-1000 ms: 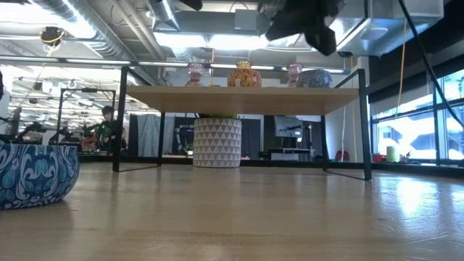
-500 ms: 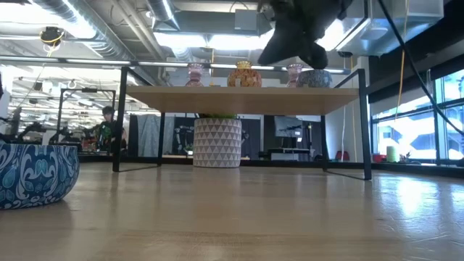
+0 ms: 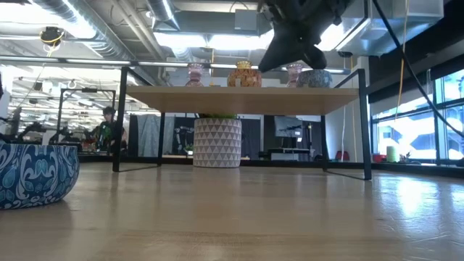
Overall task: Pick & Place candle stick holders
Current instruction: Adjust the orange candle on the shelf, then adjust the orange candle holder on the shelf
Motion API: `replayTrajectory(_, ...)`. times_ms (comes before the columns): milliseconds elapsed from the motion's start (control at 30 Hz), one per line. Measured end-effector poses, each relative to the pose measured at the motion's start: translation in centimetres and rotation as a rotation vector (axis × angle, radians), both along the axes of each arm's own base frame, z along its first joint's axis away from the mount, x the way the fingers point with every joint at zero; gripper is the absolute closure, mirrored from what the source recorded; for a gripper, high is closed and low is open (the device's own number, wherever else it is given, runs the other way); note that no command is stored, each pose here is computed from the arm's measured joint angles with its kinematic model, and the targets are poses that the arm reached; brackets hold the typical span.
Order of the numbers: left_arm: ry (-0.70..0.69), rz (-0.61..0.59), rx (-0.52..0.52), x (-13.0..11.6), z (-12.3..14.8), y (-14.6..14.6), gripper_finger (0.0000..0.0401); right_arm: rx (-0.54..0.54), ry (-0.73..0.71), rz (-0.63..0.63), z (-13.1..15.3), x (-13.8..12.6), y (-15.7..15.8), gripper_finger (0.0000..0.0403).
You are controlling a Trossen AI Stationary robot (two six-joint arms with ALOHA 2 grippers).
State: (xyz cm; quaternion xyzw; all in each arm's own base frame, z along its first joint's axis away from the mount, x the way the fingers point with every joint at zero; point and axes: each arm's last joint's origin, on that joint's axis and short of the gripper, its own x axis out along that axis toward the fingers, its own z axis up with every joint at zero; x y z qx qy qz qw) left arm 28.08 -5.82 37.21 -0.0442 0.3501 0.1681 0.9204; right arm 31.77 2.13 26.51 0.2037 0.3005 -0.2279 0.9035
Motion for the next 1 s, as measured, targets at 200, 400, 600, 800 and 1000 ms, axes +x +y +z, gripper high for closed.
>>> replayTrajectory(200, 0.001, -0.002, -0.002, 0.0, 0.0, 0.0, 0.0399, -0.004, 0.002, -0.009, 0.0, 0.0, -0.4, 0.0403)
replayTrajectory(400, 0.0, 0.002, -0.007, 0.0, 0.0, 0.0, 0.0399, -0.009, 0.004, -0.014, 0.0, 0.0, -0.8, 0.0403)
replayTrajectory(600, 0.0, 0.003, -0.005, 0.0, 0.0, 0.0, 0.0399, -0.007, 0.004, -0.014, 0.0, 0.0, -0.8, 0.0403)
replayTrajectory(800, 0.003, 0.006, 0.025, 0.3, 0.0, 1.0, 0.0399, -0.002, -0.003, -0.009, 0.3, 0.0, -0.8, 0.0403)
replayTrajectory(1000, -0.049, -0.027, 0.019, 1.4, 0.6, 4.5, 0.0399, -0.031, -0.04, 0.056, 3.8, 0.5, 0.3, 0.0403)
